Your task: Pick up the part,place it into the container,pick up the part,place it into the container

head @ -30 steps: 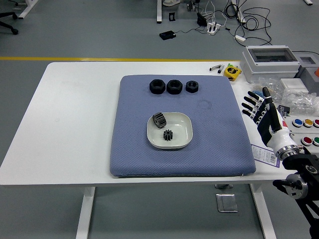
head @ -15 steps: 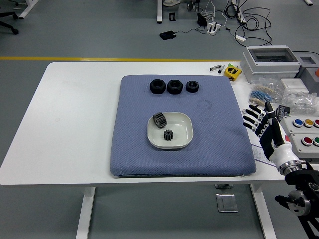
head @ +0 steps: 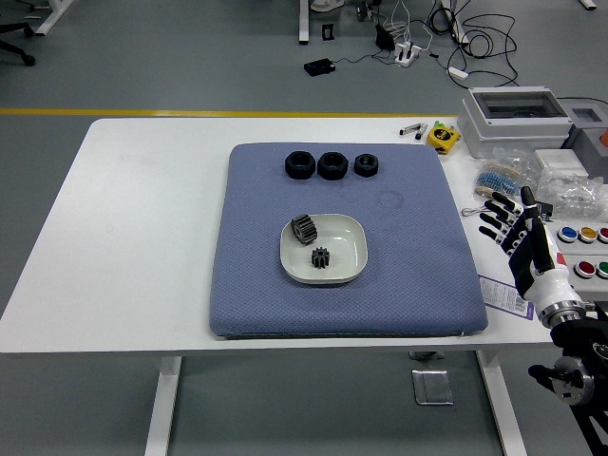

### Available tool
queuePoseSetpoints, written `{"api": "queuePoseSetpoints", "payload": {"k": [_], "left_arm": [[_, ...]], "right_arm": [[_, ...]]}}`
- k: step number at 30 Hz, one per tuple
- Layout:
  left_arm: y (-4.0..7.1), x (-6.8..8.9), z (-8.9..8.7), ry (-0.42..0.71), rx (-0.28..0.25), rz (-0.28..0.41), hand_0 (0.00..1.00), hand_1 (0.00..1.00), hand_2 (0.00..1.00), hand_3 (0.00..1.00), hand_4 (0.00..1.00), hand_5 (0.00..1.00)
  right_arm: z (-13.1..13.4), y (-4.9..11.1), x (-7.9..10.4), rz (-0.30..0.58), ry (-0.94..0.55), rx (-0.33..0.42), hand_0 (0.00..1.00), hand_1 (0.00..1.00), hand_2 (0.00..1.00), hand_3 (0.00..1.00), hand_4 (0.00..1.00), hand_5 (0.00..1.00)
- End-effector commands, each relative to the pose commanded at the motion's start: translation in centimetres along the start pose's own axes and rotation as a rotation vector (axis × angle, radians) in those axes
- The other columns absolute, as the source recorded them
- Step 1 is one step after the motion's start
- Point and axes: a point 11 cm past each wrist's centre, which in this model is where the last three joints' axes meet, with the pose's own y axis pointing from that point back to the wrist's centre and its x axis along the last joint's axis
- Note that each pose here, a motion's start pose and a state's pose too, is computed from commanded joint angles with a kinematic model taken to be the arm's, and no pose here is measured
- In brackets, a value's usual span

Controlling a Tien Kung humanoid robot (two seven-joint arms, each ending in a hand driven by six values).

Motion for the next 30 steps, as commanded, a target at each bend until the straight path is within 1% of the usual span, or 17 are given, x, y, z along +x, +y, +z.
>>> {"api": "queuePoseSetpoints", "payload": {"k": [5,8,17,23,30], "left_arm": [[0.0,0.0,0.1,0.001,-0.003,0.0,0.698,0.605,0.642,0.556,0.564,0.58],[0.0,0.0,0.1,0.002,-0.002,0.0,0.698,0.604,0.641,0.554,0.564,0.58],[0.0,0.2,-0.1,-0.009,0.002,0.002,0.699,0.608,0.642,0.555,0.564,0.58],[0.0,0.3,-0.6,-0.008,0.013,0.001,0.699,0.608,0.641,0.555,0.563,0.579],[0.0,0.0,-0.5,-0.011,0.014,-0.005,0.696,0.608,0.642,0.556,0.563,0.579]], "right_arm": [[0.1,0.0,0.2,0.019,0.005,-0.007,0.805,0.77,0.793,0.79,0.998,0.998],[0.3,0.0,0.2,0.019,0.003,-0.014,0.791,0.766,0.787,0.784,0.998,0.998],[0.9,0.3,0.4,0.03,-0.026,-0.02,0.791,0.76,0.785,0.786,0.998,0.998],[1.0,0.4,0.5,0.033,-0.026,-0.02,0.784,0.759,0.785,0.783,0.998,0.998],[1.2,0.5,0.5,0.027,-0.018,-0.024,0.784,0.76,0.784,0.783,0.998,0.998]]}}
